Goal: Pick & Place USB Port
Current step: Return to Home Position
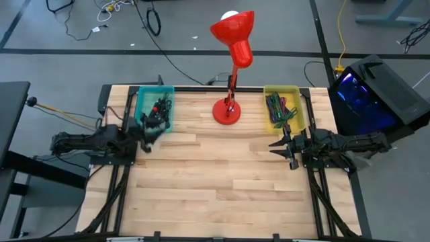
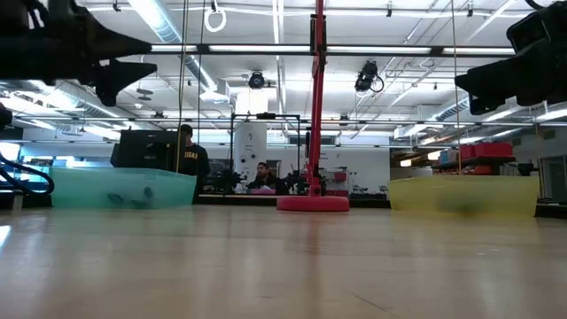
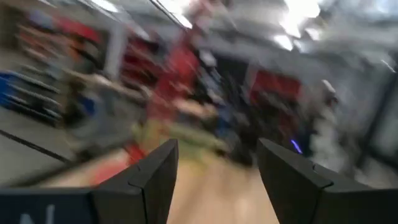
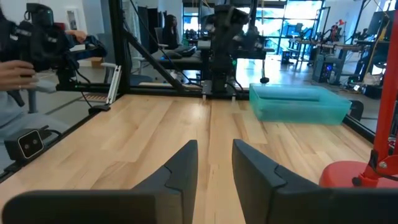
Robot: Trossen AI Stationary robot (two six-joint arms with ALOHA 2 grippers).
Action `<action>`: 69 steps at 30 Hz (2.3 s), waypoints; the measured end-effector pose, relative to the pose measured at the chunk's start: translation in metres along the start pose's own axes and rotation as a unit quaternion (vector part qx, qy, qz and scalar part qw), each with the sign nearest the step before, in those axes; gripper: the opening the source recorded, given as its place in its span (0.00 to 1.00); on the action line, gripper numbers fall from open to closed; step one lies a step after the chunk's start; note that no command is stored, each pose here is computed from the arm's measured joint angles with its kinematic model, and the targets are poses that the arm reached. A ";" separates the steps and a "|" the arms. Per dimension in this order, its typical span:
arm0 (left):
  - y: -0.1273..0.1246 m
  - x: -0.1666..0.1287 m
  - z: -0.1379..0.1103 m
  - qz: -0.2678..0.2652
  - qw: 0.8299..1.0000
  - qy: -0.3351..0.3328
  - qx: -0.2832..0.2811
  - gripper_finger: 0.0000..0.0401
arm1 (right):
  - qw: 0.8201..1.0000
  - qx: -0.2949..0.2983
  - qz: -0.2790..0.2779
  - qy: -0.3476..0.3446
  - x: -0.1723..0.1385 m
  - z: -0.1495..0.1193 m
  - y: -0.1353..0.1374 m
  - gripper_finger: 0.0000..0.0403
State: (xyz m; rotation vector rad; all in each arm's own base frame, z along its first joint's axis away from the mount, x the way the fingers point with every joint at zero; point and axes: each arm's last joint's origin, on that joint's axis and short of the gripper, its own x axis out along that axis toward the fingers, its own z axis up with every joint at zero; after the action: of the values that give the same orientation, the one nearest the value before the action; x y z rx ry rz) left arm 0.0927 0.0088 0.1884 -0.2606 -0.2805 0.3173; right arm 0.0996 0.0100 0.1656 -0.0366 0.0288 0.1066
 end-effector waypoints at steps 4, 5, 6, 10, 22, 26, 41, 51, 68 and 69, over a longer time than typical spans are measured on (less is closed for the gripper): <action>-0.002 -0.001 -0.011 -0.061 0.996 0.063 0.024 0.55 | 1.000 0.000 0.000 0.000 0.000 0.000 0.000 0.25; -0.002 -0.001 -0.012 -0.070 0.994 0.070 0.038 0.55 | 1.000 0.000 0.000 0.000 0.000 0.000 0.000 0.25; -0.002 -0.001 -0.012 -0.079 0.993 0.073 0.054 0.55 | 1.000 0.000 0.000 0.000 0.000 0.000 0.000 0.25; -0.002 -0.002 -0.017 -0.099 0.983 0.093 0.123 0.55 | 1.000 0.000 0.000 0.000 0.000 0.000 0.000 0.25; -0.002 -0.001 -0.021 -0.085 0.987 0.121 0.069 0.55 | 1.000 0.000 0.000 0.000 0.000 0.000 0.000 0.25; -0.002 -0.001 -0.021 -0.079 0.989 0.124 0.031 0.55 | 1.000 0.000 0.000 0.000 0.000 0.000 0.000 0.25; -0.002 -0.001 -0.021 -0.076 0.989 0.126 0.007 0.55 | 1.000 0.000 0.000 0.000 0.000 0.000 0.000 0.25; -0.002 -0.001 -0.021 -0.075 0.989 0.126 0.007 0.55 | 1.000 0.000 0.000 0.000 0.000 0.000 0.000 0.25; -0.002 -0.001 -0.021 -0.075 0.989 0.126 0.007 0.55 | 1.000 0.000 0.000 0.000 0.000 0.000 0.000 0.25; -0.002 -0.001 -0.021 -0.075 0.989 0.126 0.007 0.55 | 1.000 0.000 0.000 0.000 0.000 0.000 0.000 0.25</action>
State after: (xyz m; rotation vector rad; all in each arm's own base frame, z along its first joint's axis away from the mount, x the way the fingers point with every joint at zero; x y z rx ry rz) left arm 0.0989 0.0026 0.1688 -0.2615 -0.0485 0.1345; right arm 0.0996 0.0100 0.1657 -0.0366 0.0281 0.1062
